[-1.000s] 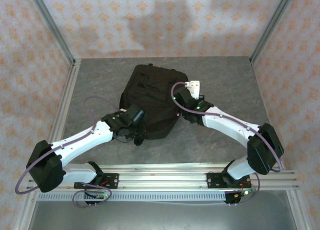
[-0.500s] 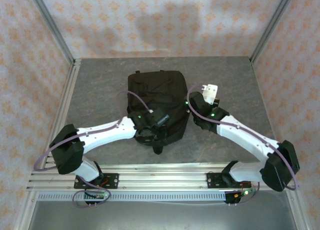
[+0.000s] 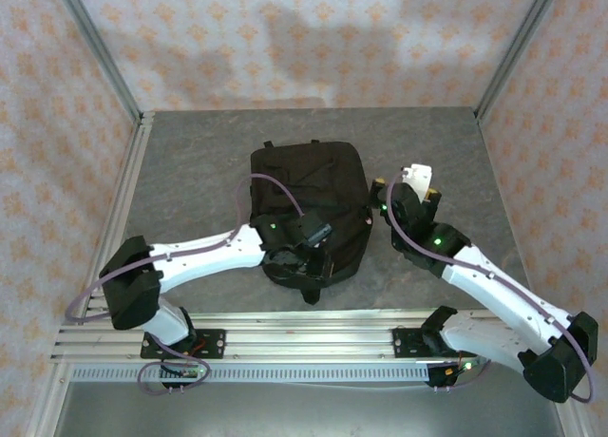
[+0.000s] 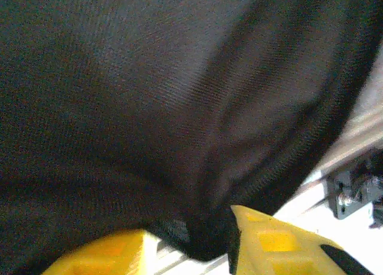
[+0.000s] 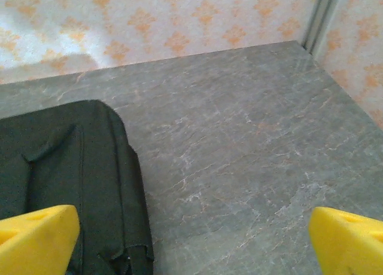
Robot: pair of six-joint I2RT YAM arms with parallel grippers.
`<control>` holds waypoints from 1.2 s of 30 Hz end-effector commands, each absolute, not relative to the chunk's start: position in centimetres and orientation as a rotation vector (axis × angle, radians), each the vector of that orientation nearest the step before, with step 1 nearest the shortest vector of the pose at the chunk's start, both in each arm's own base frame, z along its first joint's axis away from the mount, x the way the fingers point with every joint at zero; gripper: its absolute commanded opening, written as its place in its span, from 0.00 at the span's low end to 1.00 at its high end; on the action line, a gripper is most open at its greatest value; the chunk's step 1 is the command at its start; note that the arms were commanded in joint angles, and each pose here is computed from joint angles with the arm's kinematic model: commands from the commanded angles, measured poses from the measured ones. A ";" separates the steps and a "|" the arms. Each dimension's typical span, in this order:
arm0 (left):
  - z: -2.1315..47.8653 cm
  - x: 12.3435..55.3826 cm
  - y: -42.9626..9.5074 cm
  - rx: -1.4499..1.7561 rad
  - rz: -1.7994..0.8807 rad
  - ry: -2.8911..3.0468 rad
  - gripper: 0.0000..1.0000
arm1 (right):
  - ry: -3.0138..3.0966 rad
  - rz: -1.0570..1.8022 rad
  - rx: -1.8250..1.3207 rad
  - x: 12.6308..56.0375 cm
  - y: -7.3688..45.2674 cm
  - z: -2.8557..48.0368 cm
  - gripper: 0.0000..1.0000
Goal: Pack books, pencil case, and school supplies into a backpack
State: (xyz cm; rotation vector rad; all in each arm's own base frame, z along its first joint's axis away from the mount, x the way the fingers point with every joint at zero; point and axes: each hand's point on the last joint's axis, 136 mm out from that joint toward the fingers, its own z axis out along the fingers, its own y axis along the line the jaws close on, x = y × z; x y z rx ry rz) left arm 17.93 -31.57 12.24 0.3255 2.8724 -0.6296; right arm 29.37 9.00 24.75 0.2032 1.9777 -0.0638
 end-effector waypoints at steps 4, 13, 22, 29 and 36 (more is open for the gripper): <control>19.4 20.6 -29.9 0.400 -0.723 2.506 1.00 | 1.959 -0.093 0.154 29.1 8.6 28.0 0.99; 28.7 28.5 -13.1 -0.088 -0.133 1.885 1.00 | 1.853 -0.094 -0.073 31.2 11.6 30.9 0.99; 24.0 32.5 -3.5 -0.135 0.256 1.797 1.00 | 1.688 -0.221 -0.177 35.3 10.7 25.6 1.00; 15.6 34.4 3.6 -0.373 0.299 1.917 1.00 | 1.860 -0.310 0.127 37.8 2.0 17.4 1.00; 12.9 36.5 5.4 -0.352 0.365 1.880 1.00 | 1.930 -0.406 0.267 37.3 -3.3 11.9 1.00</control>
